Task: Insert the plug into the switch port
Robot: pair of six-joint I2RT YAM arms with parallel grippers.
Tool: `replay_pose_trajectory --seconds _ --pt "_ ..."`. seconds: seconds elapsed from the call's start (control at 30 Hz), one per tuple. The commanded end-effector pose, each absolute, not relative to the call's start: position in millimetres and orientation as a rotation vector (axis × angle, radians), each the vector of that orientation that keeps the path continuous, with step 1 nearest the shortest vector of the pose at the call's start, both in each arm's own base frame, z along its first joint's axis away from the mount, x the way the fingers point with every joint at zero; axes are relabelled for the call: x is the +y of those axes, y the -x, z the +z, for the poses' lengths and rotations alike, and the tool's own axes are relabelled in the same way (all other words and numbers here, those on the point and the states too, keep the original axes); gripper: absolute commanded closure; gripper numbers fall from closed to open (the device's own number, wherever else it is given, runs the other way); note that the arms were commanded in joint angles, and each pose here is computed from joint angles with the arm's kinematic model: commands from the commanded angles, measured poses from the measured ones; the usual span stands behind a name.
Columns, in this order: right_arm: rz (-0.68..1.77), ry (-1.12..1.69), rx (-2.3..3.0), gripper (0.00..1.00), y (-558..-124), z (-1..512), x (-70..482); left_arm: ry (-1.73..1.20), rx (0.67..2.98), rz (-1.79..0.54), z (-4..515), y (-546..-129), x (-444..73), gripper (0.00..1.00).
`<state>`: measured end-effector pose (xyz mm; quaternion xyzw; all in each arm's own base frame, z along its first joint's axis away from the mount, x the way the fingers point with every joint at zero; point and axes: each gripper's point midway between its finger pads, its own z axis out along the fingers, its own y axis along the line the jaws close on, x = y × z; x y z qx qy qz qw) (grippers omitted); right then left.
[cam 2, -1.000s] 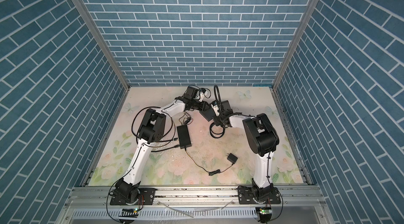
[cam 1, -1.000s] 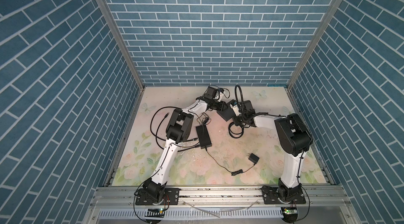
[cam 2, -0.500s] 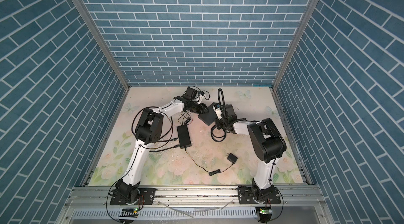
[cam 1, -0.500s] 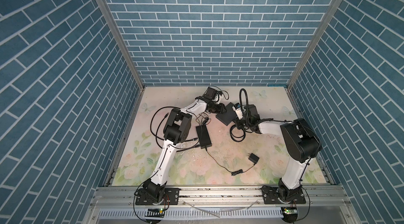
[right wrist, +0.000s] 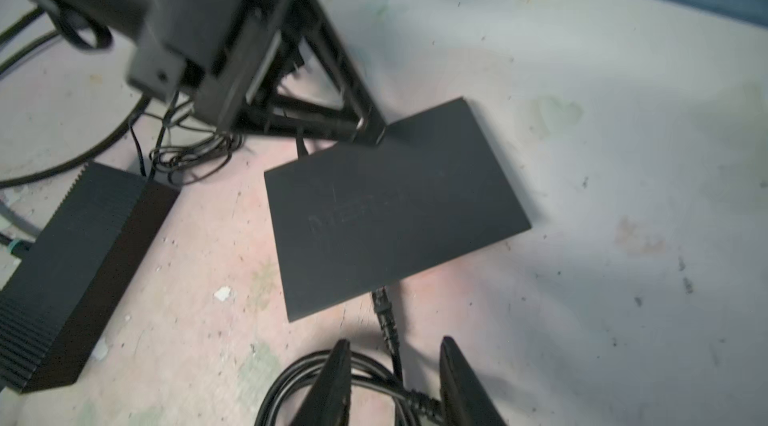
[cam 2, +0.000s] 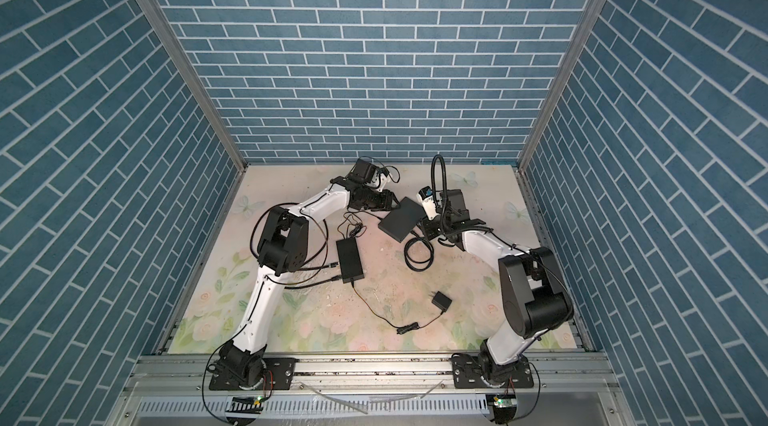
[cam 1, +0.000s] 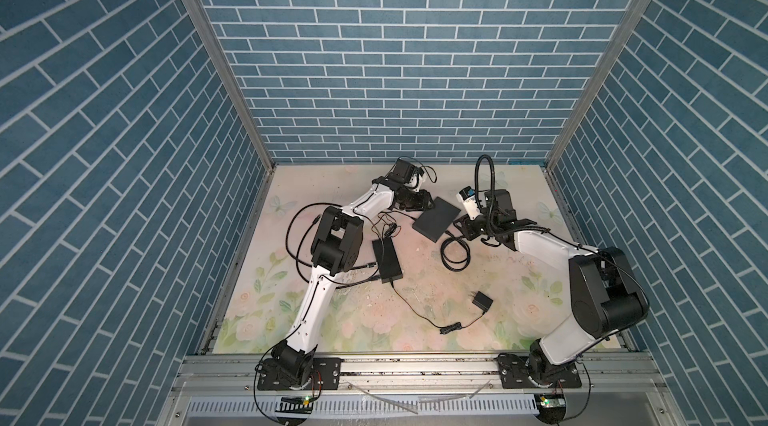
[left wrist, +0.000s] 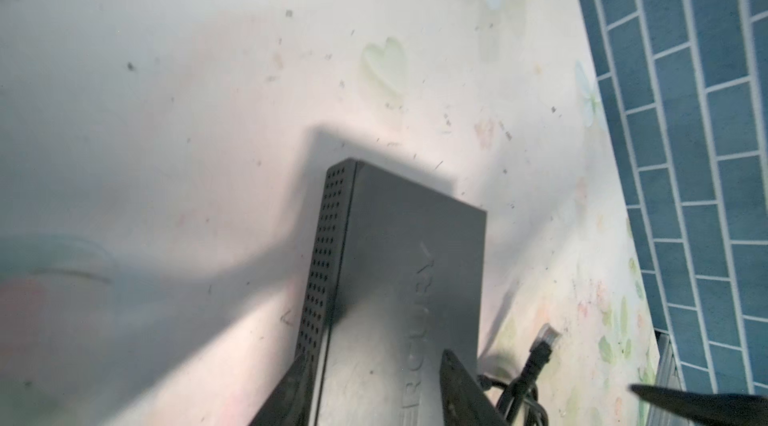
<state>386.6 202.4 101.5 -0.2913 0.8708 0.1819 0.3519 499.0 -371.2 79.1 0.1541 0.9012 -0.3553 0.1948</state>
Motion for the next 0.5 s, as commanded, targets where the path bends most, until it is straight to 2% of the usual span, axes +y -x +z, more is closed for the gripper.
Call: replay_pose_trajectory --seconds 0.0,0.47 --pt "0.453 0.84 2.374 0.64 -377.8 86.6 201.0 -0.43 2.54 -0.996 68.8 -504.5 -376.1 0.49" --pt "0.334 0.974 2.566 0.68 -379.3 51.5 210.8 -0.449 2.592 -1.001 28.1 -500.8 -386.6 0.49"
